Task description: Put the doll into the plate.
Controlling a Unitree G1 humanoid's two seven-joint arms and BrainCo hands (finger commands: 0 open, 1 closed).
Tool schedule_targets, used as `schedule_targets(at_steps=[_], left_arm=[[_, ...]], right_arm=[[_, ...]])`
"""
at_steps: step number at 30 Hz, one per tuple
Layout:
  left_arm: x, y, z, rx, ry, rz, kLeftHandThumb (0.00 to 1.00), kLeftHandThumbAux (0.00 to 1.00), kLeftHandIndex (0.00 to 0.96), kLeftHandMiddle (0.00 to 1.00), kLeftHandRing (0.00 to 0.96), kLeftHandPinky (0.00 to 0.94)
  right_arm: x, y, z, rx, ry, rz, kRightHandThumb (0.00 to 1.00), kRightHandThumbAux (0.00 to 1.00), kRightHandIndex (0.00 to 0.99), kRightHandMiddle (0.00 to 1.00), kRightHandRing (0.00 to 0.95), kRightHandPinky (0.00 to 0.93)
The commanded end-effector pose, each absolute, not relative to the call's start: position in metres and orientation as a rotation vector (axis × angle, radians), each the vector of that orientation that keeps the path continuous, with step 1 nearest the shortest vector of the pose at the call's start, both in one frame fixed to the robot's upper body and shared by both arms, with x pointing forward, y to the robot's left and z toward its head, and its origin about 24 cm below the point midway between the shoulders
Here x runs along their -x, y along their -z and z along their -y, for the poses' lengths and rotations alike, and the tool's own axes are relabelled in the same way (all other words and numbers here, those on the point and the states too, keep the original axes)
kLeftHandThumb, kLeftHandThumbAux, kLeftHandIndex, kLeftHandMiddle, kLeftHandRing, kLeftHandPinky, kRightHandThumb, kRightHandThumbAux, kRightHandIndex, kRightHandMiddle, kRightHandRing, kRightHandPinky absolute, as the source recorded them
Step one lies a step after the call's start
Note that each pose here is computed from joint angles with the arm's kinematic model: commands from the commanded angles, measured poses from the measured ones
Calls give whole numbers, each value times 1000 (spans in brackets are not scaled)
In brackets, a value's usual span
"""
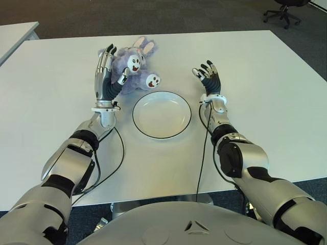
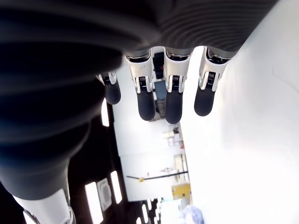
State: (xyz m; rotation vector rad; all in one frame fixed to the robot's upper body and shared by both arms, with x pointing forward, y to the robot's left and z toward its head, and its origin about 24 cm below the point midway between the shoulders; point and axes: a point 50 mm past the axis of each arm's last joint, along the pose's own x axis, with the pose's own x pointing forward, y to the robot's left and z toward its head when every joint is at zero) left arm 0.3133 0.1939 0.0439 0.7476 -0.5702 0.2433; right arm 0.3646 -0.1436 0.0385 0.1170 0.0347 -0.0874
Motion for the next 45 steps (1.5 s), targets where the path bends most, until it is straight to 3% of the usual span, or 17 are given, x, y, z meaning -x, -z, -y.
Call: schedule_targets(at_steps=[1,8,16,21,37,45], left_arm=[[-258,34,-201,-929,-115,264,398,174,0,0,23,26],[-258,37,-200,-923,-95,231,392,177,0,0,63,58],[-262,39,-203,-943,-55,162,426,188,0,0,60,2],[-264,38,-202,-950,-59,158,421,178,0,0,141,71],[-269,39,-200,-1005,-32,133,454,199,0,0,301,110],[-270,40,-199,-1020,-8,119,464,186,0,0,197,65]], right_arm=[[-319,35,147,-135,131,-350,120,728,64,148,138,146],[-319,35,147,-130,129,-351,129,720,63,149,137,147],[-319,35,147,-143,128,-349,147,731,67,150,143,157],[-319,35,147,-151,128,-347,143,737,69,146,144,163],[-319,34,147,-149,132,-345,145,736,64,149,145,159],[-319,34,148,-144,132,-344,146,735,63,149,144,158]])
